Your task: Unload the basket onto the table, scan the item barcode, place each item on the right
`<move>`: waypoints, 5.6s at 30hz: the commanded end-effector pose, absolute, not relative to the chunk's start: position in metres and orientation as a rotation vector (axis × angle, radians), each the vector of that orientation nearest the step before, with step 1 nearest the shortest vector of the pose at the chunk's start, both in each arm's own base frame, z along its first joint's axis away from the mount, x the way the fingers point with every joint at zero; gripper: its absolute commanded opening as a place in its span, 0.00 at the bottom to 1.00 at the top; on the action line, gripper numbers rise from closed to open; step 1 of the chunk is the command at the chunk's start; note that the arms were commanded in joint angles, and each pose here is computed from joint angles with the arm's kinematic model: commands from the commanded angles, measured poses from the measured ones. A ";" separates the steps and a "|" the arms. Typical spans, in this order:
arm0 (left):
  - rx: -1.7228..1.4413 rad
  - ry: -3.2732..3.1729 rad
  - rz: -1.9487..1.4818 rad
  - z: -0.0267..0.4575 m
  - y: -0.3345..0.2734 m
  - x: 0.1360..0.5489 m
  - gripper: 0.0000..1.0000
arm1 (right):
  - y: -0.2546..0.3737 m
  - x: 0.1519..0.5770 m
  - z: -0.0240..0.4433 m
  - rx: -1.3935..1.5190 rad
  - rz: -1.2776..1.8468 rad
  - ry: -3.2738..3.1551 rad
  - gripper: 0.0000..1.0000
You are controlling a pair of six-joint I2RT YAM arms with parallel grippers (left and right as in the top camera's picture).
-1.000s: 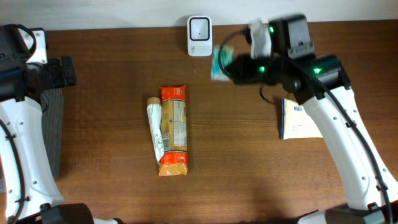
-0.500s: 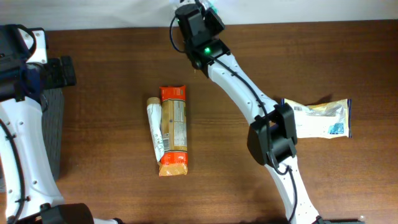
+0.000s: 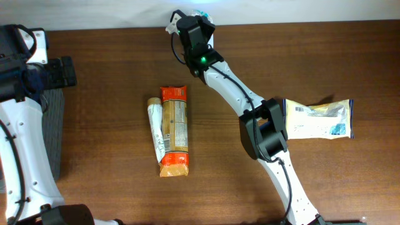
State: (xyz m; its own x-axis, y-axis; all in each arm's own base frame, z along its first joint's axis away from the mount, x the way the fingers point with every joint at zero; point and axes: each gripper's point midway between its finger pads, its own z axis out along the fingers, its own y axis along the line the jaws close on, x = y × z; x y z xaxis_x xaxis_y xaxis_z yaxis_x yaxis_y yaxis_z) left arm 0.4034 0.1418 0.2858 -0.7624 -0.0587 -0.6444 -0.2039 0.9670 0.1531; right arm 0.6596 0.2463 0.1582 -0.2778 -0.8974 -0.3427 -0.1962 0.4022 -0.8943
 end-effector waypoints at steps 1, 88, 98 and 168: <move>-0.194 2.422 0.278 0.288 0.142 0.404 0.99 | 0.233 0.666 0.161 -0.936 -0.950 1.736 0.04; -0.195 2.422 0.277 0.288 0.142 0.404 0.99 | 0.312 0.383 0.061 -0.398 0.904 2.934 0.89; -0.194 2.422 0.277 0.288 0.142 0.404 0.99 | 0.340 0.357 -0.007 -0.267 0.906 3.107 0.72; -0.195 2.422 0.277 0.288 0.142 0.404 0.99 | 0.203 0.359 0.019 -0.697 0.797 3.103 0.88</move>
State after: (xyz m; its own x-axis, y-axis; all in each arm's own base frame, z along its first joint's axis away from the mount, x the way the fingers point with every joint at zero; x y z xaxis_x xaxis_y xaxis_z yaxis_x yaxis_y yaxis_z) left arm 0.4035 0.1419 0.2857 -0.7625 -0.0587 -0.6444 -0.2041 0.9669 0.1534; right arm 0.3677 0.1962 0.0238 -0.9074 -0.4186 0.0369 -0.3769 0.8495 0.3692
